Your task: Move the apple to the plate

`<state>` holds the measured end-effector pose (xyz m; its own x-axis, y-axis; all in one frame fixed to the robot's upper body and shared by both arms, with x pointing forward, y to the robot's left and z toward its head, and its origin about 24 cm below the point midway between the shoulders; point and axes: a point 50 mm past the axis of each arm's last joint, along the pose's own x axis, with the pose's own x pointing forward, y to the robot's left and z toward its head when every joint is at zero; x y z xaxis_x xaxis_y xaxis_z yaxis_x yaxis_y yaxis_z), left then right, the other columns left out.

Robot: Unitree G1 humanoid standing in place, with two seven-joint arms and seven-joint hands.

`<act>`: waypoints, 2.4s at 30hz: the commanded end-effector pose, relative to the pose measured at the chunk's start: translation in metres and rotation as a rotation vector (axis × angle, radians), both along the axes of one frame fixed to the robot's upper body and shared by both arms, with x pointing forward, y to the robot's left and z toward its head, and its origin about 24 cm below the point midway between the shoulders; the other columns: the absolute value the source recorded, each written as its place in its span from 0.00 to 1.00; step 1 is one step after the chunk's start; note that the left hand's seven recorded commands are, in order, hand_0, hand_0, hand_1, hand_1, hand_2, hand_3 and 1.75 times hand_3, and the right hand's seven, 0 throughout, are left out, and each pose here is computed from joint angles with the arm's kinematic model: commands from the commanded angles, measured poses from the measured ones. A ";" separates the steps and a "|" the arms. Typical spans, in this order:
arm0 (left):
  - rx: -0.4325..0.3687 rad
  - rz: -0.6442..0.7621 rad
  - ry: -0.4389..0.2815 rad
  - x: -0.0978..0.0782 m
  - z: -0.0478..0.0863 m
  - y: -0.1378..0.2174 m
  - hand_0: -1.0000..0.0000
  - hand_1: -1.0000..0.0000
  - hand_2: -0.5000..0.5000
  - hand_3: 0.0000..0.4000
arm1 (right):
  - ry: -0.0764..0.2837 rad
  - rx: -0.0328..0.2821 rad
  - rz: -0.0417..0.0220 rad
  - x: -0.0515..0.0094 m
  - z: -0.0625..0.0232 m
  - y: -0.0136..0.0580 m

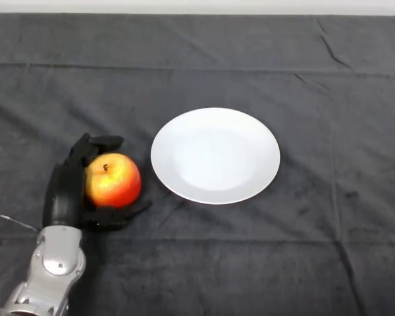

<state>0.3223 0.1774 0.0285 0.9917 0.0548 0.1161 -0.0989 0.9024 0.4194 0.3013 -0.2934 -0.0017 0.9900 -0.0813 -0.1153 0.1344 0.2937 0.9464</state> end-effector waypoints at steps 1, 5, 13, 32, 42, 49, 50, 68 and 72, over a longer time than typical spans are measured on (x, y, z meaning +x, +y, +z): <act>0.041 -0.009 0.004 0.008 0.007 0.001 0.00 0.00 0.50 1.00 | 0.003 -0.016 -0.0261 -0.0031 0.0019 -0.0089; 0.054 -0.014 -0.017 0.014 0.017 -0.005 0.00 0.00 0.50 1.00 | 0.003 -0.016 -0.0262 -0.0031 0.0019 -0.0089; 0.073 -0.037 -0.069 0.023 0.034 -0.025 0.00 0.00 0.50 1.00 | 0.003 -0.016 -0.0262 -0.0031 0.0019 -0.0089; 0.099 -0.136 -0.120 0.040 0.053 -0.075 0.00 0.00 0.50 1.00 | 0.002 -0.015 -0.0263 -0.0031 0.0019 -0.0090; 0.107 -0.186 -0.088 0.042 0.044 -0.082 0.00 0.00 0.50 1.00 | 0.002 -0.014 -0.0265 -0.0031 0.0019 -0.0091; 0.117 -0.203 -0.046 0.042 0.036 -0.081 0.00 0.00 0.50 1.00 | 0.001 -0.012 -0.0267 -0.0031 0.0020 -0.0092; 0.119 -0.204 -0.041 0.042 0.036 -0.080 0.00 0.00 0.50 1.00 | 0.001 -0.012 -0.0267 -0.0031 0.0020 -0.0092; 0.146 -0.184 -0.018 0.047 0.035 -0.077 1.00 1.00 0.50 0.00 | 0.000 -0.010 -0.0270 -0.0030 0.0019 -0.0093; 0.146 -0.175 -0.035 0.047 0.037 -0.073 1.00 1.00 0.50 0.00 | -0.001 -0.009 -0.0270 -0.0030 0.0019 -0.0093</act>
<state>0.3617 0.1032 0.0521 0.9864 -0.1278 0.1029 0.0564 0.8529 0.5190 0.3012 -0.2940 -0.0012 0.9904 -0.0824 -0.1108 0.1304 0.2941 0.9469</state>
